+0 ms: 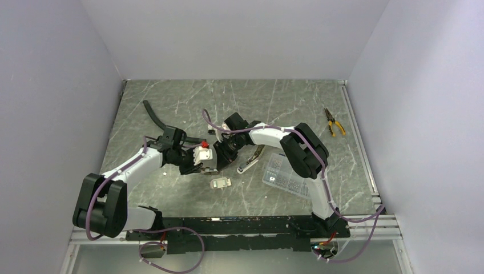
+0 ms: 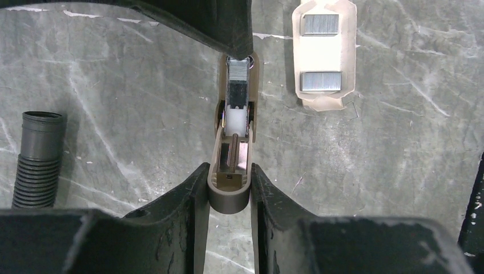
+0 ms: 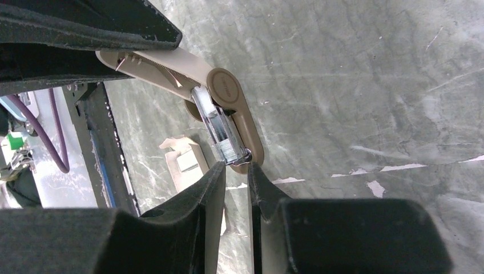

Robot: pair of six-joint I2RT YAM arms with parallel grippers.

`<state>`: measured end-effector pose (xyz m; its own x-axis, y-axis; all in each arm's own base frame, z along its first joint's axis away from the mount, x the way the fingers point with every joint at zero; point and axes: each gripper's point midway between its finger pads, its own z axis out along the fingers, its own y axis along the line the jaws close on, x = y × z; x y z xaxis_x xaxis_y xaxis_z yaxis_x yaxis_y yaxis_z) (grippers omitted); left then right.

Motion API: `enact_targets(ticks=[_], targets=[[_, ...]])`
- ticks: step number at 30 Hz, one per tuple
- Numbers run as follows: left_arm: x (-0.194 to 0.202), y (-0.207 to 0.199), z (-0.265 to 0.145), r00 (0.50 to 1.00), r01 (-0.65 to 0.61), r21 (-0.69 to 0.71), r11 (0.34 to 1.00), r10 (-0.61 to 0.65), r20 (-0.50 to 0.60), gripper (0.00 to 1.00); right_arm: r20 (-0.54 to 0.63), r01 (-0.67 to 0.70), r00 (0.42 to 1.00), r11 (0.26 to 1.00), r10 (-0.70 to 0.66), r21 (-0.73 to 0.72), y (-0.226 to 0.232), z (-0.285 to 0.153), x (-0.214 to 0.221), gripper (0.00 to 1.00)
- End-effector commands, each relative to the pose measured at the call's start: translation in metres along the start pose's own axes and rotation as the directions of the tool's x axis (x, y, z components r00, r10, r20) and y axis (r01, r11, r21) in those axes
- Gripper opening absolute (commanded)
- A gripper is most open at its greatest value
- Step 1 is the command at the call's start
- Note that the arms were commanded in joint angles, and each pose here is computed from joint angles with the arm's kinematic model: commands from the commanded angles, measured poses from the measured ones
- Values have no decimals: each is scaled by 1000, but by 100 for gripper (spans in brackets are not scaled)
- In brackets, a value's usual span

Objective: Load the staples into the stapler
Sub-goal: Close the stapler at the center of the board.

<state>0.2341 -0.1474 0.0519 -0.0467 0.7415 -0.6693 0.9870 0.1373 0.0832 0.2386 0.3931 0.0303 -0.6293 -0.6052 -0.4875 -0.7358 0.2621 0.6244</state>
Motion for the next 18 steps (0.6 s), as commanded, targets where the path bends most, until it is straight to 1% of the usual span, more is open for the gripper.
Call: enact_targets(ticks=[1, 18], targets=[[-14, 0, -1, 999, -25, 20, 999, 25, 21, 23, 11, 30, 999, 999, -30, 26, -4, 5, -10, 24], [-29, -4, 29, 999, 18, 63, 998, -16, -28, 7, 9, 27, 1000, 999, -28, 38, -3, 9, -8, 22]])
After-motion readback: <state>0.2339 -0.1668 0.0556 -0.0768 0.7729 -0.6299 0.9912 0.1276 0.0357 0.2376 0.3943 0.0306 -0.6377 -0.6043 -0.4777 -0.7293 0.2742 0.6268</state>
